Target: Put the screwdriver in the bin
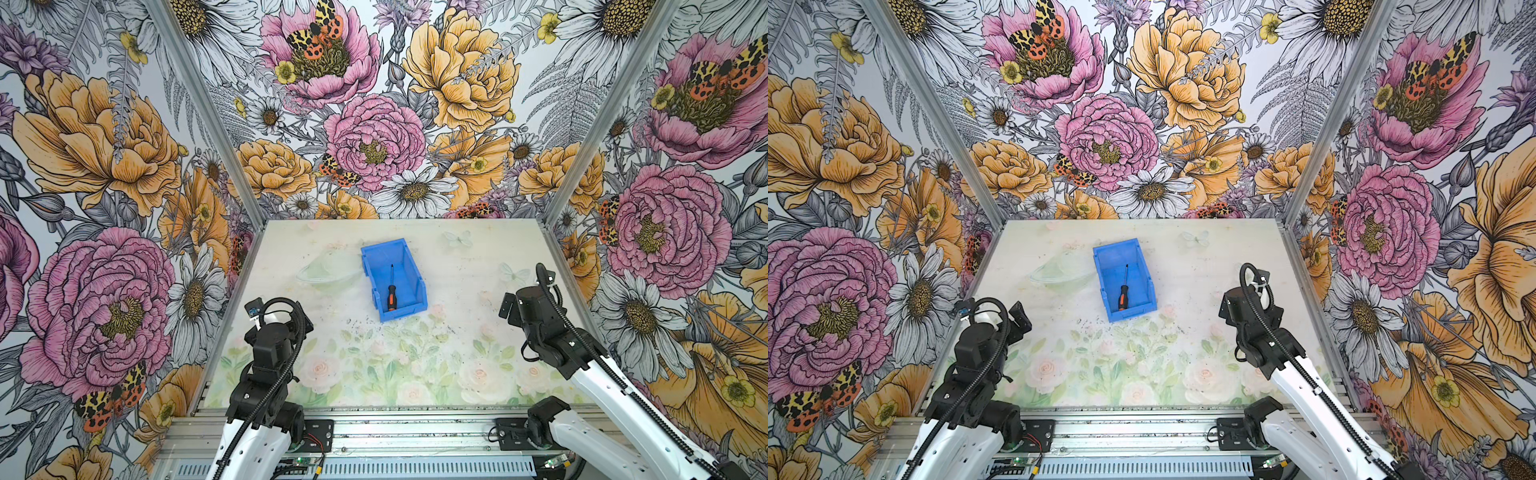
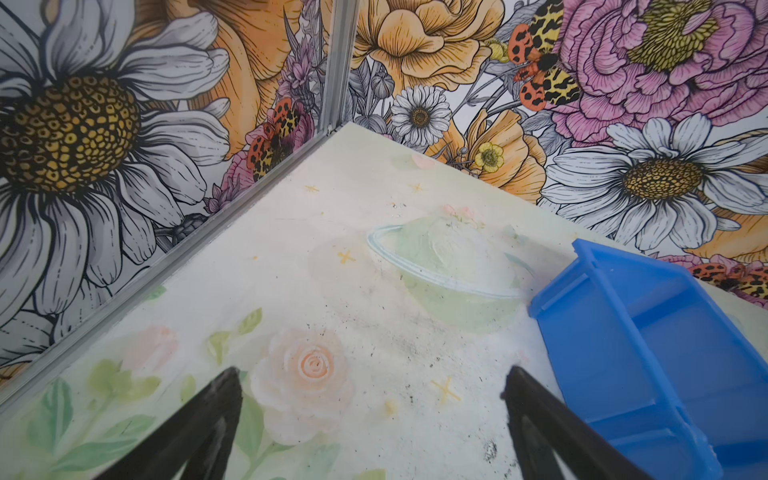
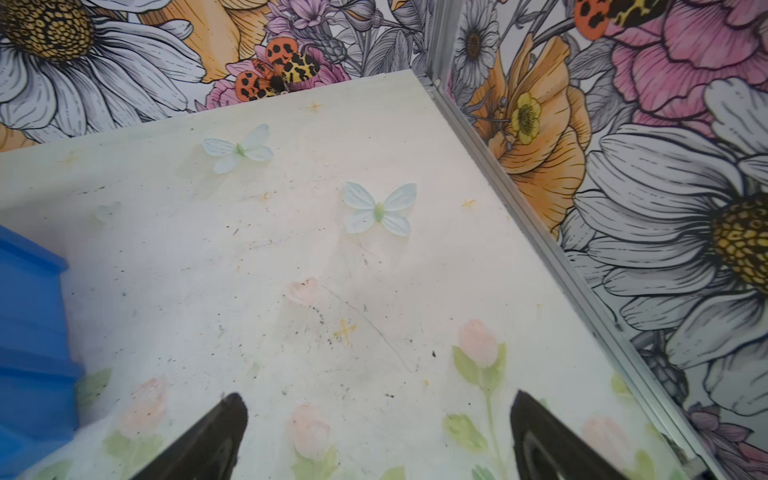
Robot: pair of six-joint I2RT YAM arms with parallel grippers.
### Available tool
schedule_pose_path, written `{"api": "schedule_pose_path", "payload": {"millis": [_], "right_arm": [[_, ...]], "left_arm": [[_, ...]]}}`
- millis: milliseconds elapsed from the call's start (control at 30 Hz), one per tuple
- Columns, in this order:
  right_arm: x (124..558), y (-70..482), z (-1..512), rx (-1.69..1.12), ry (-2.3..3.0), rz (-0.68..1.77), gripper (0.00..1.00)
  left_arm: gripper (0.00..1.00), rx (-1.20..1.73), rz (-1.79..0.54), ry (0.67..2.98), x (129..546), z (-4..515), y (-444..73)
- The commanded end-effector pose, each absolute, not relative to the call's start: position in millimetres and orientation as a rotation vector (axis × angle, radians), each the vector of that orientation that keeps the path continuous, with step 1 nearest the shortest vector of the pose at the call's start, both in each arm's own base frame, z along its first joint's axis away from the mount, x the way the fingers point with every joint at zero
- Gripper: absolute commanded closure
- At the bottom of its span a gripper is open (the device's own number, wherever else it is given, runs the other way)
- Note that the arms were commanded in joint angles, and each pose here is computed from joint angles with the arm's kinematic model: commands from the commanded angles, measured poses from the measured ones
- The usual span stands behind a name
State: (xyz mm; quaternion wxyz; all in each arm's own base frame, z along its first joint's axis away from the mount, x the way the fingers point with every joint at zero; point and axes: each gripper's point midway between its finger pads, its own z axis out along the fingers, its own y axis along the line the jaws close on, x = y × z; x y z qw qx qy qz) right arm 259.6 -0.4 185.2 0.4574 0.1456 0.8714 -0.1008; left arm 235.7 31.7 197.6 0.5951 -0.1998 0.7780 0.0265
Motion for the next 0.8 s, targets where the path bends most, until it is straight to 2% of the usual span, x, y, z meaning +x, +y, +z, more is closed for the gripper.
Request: {"api": "schedule_pose_path", "payload": {"millis": [0,100,367,767], "right_arm": [[263,-20,185,0.361,2.055,-0.356,0.01],[269,-18,173,0.273,2.025,-0.336,0.00],[276,-36,132,0.276,1.984,-0.382,0.01],[342,-28,136,0.245,1.883,-0.337,0.00]], "left_arm": [[0.01,-0.289,0.151,1.816,239,188,28],[0.01,-0.215,0.165,1.809,245,177,23],[0.01,-0.187,0.158,1.827,269,157,20],[0.01,-0.068,0.122,1.897,338,142,5]]}}
